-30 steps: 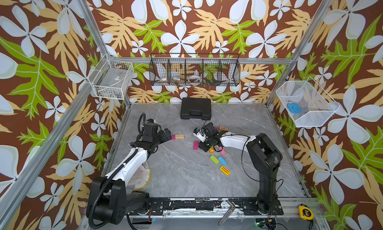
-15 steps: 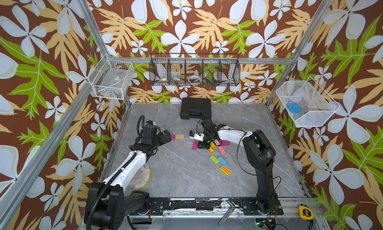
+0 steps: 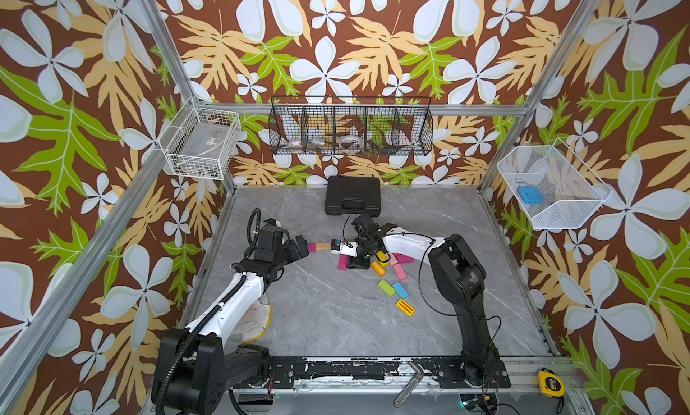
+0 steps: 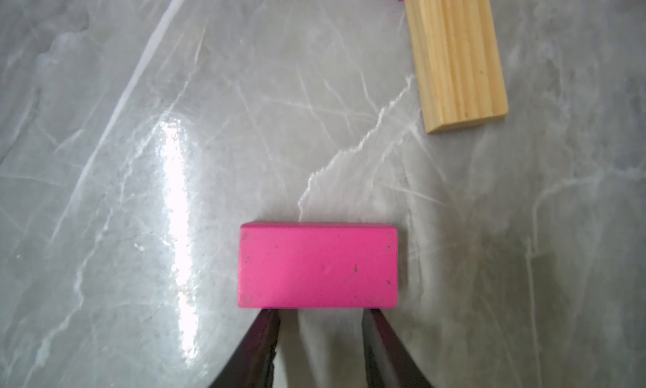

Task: Assemble the number 7 with building blocks
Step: Move the building block to the center of the board.

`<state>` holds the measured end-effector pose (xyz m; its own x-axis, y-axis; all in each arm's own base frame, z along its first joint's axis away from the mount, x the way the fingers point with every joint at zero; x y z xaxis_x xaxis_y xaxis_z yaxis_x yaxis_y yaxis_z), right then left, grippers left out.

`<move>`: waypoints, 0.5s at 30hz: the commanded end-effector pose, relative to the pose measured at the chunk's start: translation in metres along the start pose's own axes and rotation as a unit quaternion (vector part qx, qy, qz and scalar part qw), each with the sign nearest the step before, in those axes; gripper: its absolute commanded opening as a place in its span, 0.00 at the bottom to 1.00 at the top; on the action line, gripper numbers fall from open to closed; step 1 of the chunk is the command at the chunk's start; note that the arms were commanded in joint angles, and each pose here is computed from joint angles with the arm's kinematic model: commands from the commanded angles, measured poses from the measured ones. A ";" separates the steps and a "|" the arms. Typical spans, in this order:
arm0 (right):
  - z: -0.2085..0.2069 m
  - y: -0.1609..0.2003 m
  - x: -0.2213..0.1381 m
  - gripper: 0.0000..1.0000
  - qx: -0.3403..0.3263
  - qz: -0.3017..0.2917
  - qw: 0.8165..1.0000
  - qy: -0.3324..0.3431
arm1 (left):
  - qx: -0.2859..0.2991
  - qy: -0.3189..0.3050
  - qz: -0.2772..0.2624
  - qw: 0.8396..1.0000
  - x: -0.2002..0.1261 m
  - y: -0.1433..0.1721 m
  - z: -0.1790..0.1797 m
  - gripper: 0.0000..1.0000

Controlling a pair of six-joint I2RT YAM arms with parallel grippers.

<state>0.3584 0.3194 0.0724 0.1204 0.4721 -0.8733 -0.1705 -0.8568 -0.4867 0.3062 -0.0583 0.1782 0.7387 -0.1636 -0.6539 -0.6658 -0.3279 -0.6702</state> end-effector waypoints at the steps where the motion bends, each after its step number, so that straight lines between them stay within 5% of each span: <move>1: 0.004 0.004 0.005 0.41 -0.012 0.021 1.000 -0.010 | 0.002 0.004 -0.009 1.000 -0.002 -0.003 -0.002 1.00; 15: 0.003 -0.017 0.015 0.42 -0.044 0.005 0.999 -0.022 | 0.003 0.001 -0.011 1.000 -0.002 -0.004 -0.002 1.00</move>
<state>0.3643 0.3430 0.0733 0.1009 0.4978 -0.8614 -0.0853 -0.8583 -0.5060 0.3059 -0.0577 0.1797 0.7430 -0.1601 -0.6499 -0.6609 -0.3289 -0.6746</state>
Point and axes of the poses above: each gripper's point midway between its finger pads, its own x axis out along the fingers, its own z axis along the line the jaws close on, y = z × x, the point moved 6 cm from there along -x, back along the fingers, and after that the axes turned 6 degrees about x, right-handed, at the moved point
